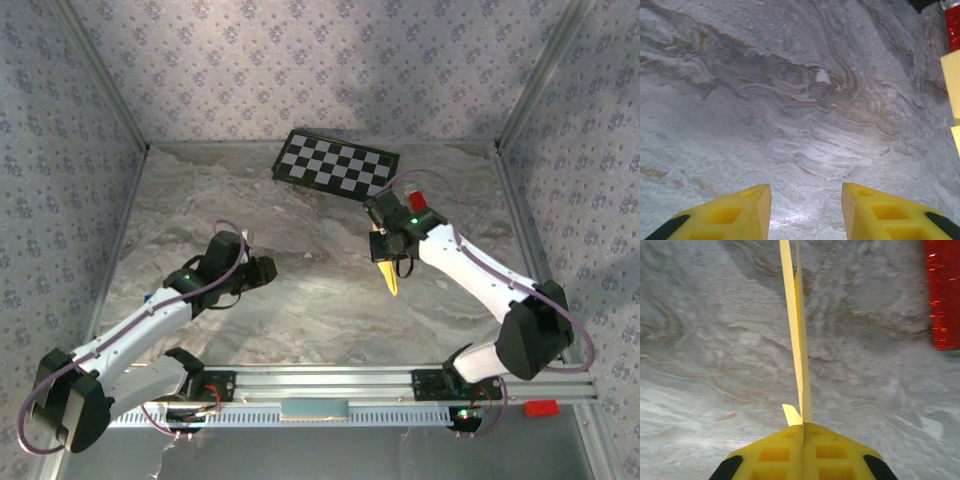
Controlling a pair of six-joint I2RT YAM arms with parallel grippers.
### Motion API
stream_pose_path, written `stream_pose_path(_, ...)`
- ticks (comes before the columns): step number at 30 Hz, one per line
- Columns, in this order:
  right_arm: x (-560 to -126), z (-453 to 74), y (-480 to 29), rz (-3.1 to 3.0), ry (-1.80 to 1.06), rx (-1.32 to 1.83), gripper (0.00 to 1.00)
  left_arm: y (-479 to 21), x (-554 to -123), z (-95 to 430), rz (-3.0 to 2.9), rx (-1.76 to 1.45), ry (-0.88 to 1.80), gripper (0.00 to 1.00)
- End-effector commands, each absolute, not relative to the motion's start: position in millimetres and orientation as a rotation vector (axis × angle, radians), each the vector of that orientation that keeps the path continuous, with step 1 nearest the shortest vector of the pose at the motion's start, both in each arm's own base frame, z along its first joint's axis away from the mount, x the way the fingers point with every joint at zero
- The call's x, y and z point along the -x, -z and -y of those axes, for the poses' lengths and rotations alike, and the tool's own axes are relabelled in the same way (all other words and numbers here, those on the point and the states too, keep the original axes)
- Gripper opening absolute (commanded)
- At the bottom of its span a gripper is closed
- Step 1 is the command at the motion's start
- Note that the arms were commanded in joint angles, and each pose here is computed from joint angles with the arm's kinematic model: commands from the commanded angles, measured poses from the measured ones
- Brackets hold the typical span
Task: Fold a paper plane with a square sheet of paper (pick it up from the middle)
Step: Turn over the paper at the center of the table.
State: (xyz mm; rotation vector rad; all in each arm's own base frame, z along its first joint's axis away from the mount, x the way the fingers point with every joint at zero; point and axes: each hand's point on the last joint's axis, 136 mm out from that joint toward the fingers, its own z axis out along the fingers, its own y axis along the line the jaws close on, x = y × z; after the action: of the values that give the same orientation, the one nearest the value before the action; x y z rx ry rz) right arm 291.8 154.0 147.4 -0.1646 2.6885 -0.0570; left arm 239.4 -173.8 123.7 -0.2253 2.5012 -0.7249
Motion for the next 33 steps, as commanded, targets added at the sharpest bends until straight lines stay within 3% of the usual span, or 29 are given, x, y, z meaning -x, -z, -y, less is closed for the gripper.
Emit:
stream_pose_path(1, -291, -134, -150, -2.667, 0.412, 0.235, 0.0, -120, -235, 160, -2.506, 0.303, 0.721, 0.41)
stream_pose_path(7, -297, -160, -129, -2.615, 0.736, 0.371, 0.0, -125, -233, 140, -2.469, 0.38, 0.704, 0.44)
stream_pose_path(15, -292, -238, -77, -2.663, 0.702, 0.518, 0.0, -127, -226, 118, -2.429, 0.48, 0.667, 0.44)
stream_pose_path(24, -284, -316, -44, -2.826, 0.245, 0.507, 0.08, -132, -223, 111, -2.41, 0.513, 0.665, 0.46)
stream_pose_path(27, -283, -338, -44, -2.859, 0.041, 0.506, 0.17, -132, -224, 112, -2.411, 0.52, 0.676, 0.46)
stream_pose_path(30, -284, -359, -56, -2.846, -0.209, 0.487, 0.33, -131, -226, 116, -2.42, 0.515, 0.696, 0.46)
stream_pose_path(33, -287, -363, -73, -2.814, -0.386, 0.446, 0.37, -129, -227, 121, -2.443, 0.503, 0.712, 0.47)
